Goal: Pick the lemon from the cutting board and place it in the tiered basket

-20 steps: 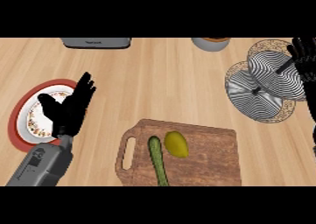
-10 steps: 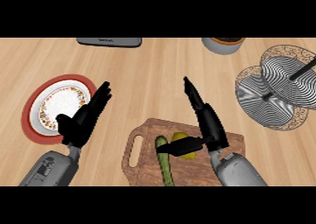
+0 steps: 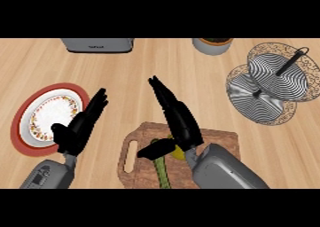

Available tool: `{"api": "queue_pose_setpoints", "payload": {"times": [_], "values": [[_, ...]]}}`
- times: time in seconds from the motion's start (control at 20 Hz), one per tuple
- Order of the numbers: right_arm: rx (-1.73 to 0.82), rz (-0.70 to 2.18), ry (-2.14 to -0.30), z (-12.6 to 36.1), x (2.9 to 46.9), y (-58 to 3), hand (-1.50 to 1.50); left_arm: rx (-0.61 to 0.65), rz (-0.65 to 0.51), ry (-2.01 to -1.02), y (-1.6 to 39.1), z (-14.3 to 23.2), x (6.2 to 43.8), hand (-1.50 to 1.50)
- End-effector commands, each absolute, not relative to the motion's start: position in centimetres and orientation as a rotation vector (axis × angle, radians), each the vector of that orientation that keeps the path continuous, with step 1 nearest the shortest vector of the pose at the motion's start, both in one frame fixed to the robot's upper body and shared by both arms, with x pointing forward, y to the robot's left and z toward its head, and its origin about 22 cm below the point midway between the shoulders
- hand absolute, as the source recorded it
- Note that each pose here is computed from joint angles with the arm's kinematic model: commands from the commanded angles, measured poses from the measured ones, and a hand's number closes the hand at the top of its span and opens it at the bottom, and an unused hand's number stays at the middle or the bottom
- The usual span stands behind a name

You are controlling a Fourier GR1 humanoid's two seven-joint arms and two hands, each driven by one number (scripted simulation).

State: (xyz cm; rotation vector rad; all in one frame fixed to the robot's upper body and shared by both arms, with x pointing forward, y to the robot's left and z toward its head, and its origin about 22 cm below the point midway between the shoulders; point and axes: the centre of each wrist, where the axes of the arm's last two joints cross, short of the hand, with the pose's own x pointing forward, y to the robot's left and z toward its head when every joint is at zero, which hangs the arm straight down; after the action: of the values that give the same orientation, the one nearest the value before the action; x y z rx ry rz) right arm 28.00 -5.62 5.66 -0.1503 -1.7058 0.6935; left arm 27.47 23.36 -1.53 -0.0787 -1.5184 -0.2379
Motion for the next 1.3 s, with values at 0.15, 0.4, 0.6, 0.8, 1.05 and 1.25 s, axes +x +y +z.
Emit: {"api": "queue_pose_setpoints", "payload": {"times": [0.15, 0.4, 0.6, 0.8, 1.05, 1.25], "values": [[-0.544, 1.251, -1.383, 9.0, 29.5, -6.3, -1.50, -0.050, -0.215, -1.485, 23.9, -2.5, 26.9, 0.00], [-0.650, 1.525, -1.141, 11.8, 27.1, -2.6, -1.50, -0.062, -0.225, -1.504, 23.8, -2.3, 26.9, 0.00], [-0.656, 1.560, -1.054, 15.7, 24.7, -1.7, -1.50, -0.066, -0.223, -1.510, 23.1, -1.6, 26.6, 0.00], [-0.672, 1.548, -1.024, 16.6, 22.2, -1.8, -1.50, -0.047, -0.205, -1.524, 23.6, -1.8, 27.3, 0.00], [-0.738, 1.407, -1.071, 14.1, 22.0, -0.7, -1.50, -0.055, -0.237, -1.543, 24.8, -2.2, 26.0, 0.00], [-0.865, 1.472, -0.932, 13.6, 23.3, -0.4, -1.50, -0.064, -0.233, -1.537, 24.9, -1.3, 26.4, 0.00]]}}
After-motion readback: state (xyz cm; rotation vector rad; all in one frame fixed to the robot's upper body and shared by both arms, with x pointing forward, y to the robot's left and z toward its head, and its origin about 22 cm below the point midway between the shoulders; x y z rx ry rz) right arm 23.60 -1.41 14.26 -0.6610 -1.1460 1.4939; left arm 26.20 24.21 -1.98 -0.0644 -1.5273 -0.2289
